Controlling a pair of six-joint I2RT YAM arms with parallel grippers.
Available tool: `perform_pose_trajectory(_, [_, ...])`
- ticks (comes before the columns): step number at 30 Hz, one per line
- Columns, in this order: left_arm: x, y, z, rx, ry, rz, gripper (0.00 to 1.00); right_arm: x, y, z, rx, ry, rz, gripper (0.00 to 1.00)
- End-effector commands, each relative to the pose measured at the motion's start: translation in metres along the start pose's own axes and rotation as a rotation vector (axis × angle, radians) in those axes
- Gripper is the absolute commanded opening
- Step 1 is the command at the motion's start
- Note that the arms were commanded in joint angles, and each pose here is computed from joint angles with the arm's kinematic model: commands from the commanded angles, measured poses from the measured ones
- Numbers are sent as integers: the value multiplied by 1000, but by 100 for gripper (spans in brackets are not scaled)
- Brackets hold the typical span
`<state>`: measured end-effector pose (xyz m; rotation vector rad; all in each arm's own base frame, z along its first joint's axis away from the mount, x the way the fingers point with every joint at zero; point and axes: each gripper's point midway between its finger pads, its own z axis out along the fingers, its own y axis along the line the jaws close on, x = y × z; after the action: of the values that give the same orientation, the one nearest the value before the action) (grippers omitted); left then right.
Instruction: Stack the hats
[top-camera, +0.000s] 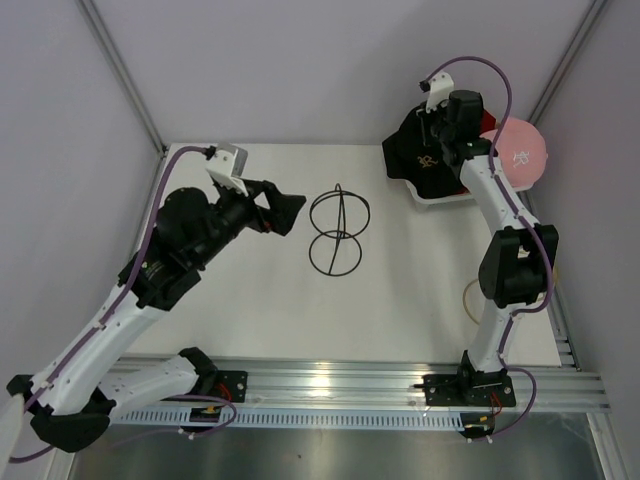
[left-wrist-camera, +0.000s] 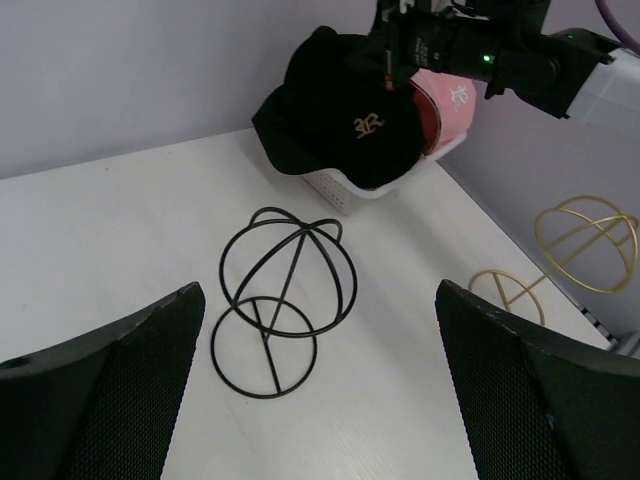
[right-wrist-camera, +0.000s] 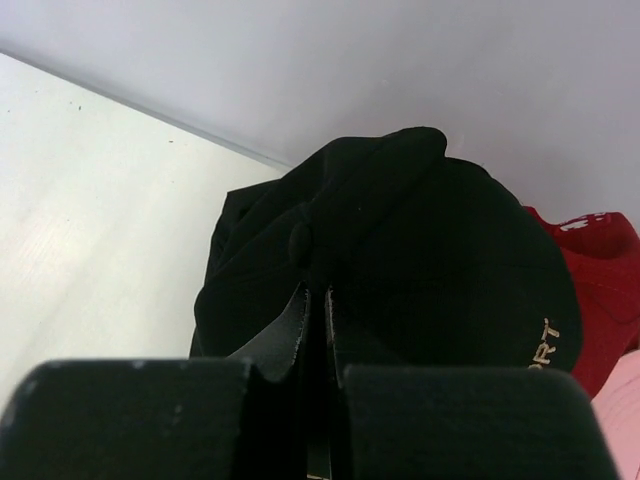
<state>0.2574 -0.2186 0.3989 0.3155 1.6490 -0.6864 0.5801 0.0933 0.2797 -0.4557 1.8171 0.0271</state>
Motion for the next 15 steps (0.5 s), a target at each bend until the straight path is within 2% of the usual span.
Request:
perform_pose_trajectory(1, [0,30,-13,-135,-22,48,100,-42,-4,-15,7,-87,-25,0])
perform_pose_trajectory(8, [3,58,-27,-222,-28,1,99,-105,5,-63,-66,-210,10,0])
perform_pose_trajectory(15, [20,86,-34,-300,5,-95,100,-192,51,-158,-296,-416,50,0])
